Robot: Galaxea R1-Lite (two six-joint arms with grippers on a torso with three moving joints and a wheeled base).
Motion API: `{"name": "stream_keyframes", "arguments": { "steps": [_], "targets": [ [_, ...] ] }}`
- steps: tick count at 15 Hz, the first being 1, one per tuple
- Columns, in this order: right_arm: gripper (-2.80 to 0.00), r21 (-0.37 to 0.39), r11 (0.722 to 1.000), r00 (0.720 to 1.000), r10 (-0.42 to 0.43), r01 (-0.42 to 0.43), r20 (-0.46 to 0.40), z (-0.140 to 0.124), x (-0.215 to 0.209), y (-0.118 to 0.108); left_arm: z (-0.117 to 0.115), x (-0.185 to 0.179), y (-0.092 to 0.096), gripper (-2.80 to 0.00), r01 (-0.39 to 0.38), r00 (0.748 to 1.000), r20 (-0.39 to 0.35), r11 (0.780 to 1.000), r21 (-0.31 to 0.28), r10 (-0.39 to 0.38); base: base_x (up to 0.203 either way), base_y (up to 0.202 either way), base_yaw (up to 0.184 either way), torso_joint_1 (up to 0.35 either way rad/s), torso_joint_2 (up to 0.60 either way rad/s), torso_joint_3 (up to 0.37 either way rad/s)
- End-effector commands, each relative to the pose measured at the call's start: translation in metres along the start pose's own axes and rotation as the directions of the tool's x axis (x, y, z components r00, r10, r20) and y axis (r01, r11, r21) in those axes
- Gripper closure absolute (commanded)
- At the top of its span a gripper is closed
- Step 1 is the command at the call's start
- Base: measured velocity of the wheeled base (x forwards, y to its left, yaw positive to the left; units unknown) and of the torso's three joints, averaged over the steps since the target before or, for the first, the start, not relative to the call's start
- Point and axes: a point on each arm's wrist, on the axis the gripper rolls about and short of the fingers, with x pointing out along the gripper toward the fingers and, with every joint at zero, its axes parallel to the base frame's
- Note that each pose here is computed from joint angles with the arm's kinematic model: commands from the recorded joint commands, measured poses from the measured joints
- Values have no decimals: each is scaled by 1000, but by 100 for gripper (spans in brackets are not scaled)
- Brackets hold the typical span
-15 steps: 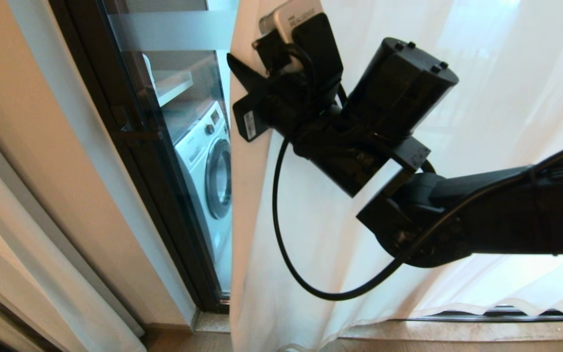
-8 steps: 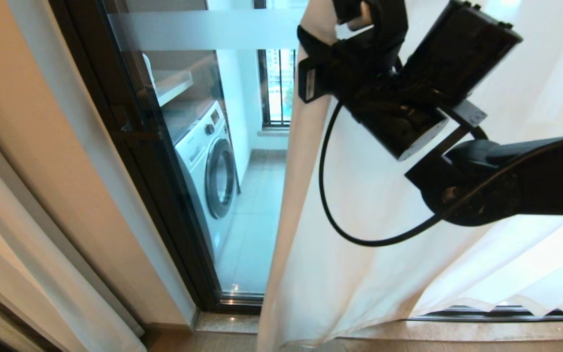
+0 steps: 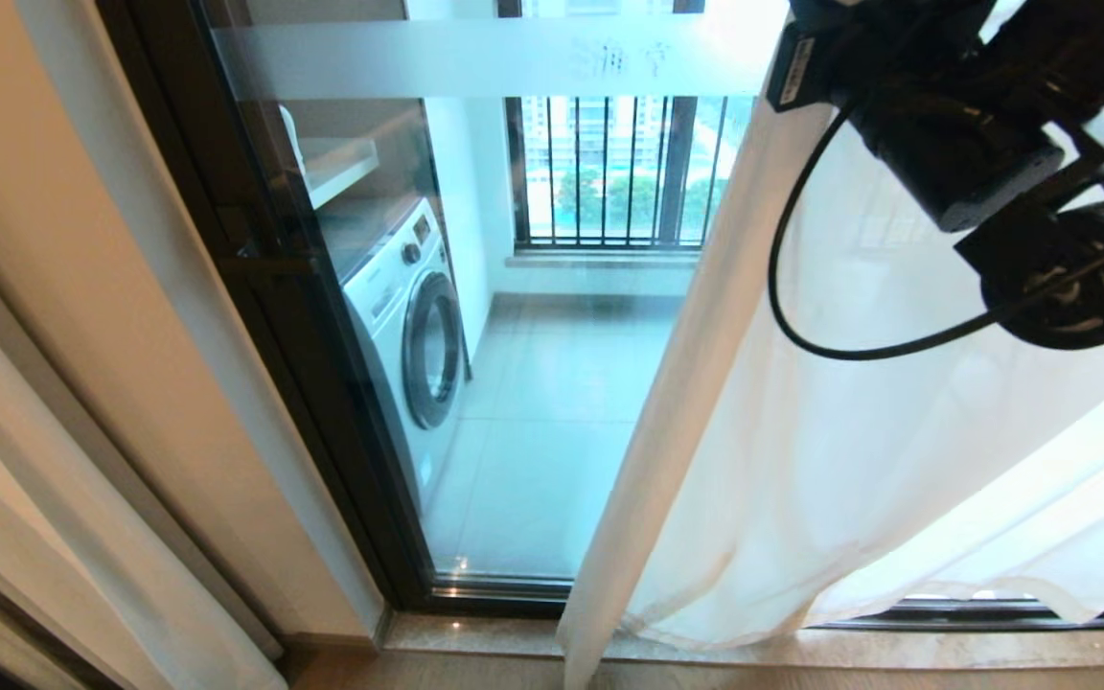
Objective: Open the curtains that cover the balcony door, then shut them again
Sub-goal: Close the inner curtains on both sides
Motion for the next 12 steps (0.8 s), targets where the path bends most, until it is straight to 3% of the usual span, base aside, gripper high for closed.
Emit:
{"name": "stream_keyframes", "arguments": {
  "steps": [1, 3, 4, 12],
  "targets": [
    [0, -24, 998, 999, -49, 50, 10, 3, 1, -19, 0, 0, 0, 0, 1, 1000, 0, 1000, -1, -1, 0, 0, 0, 0, 0, 0],
    [0, -29, 998, 998, -60, 60, 3, 1, 1, -24, 0, 0, 0, 0, 0, 1000, 1, 1000, -1, 0, 0, 0, 0, 0, 0, 0],
    [-280, -29, 998, 998, -64, 64, 2, 0, 1, -26, 0, 0, 0, 0, 0, 1000, 1, 1000, -1, 0, 0, 0, 0, 0, 0, 0],
    [-280, -26, 997, 997, -72, 72, 2, -1, -1, -29, 0, 0, 0, 0, 1, 1000, 1, 1000, -1, -1, 0, 0, 0, 0, 0, 0]
  ]
}}
